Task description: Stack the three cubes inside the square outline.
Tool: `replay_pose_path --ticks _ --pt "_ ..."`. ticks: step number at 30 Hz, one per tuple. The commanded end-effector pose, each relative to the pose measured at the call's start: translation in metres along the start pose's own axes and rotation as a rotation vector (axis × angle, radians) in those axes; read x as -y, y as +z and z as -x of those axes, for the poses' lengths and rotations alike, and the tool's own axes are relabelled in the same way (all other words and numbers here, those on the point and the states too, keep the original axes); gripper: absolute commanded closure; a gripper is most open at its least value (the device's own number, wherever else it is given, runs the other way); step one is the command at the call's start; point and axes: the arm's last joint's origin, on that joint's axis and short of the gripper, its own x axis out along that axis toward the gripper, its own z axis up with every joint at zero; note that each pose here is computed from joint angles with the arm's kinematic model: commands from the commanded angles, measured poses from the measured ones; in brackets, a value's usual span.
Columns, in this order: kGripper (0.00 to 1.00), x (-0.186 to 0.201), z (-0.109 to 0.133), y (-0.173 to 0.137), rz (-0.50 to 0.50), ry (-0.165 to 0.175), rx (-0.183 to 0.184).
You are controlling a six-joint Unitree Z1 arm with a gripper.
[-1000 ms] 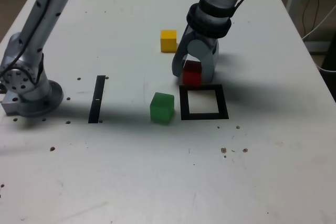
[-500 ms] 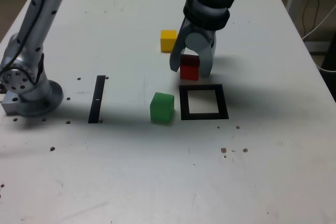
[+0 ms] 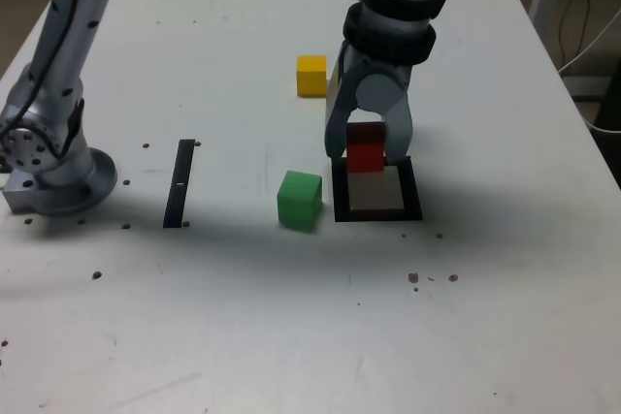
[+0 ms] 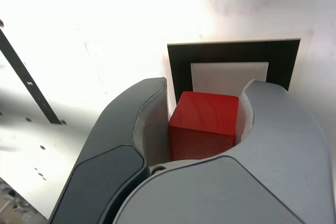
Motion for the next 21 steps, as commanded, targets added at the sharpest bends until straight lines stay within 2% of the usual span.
replay_pose_path --ticks 1,21 --pt "0.61 0.003 0.003 -0.001 -0.003 0.001 0.009" --pt "0.61 0.012 -0.021 0.009 -0.018 0.006 -0.003"
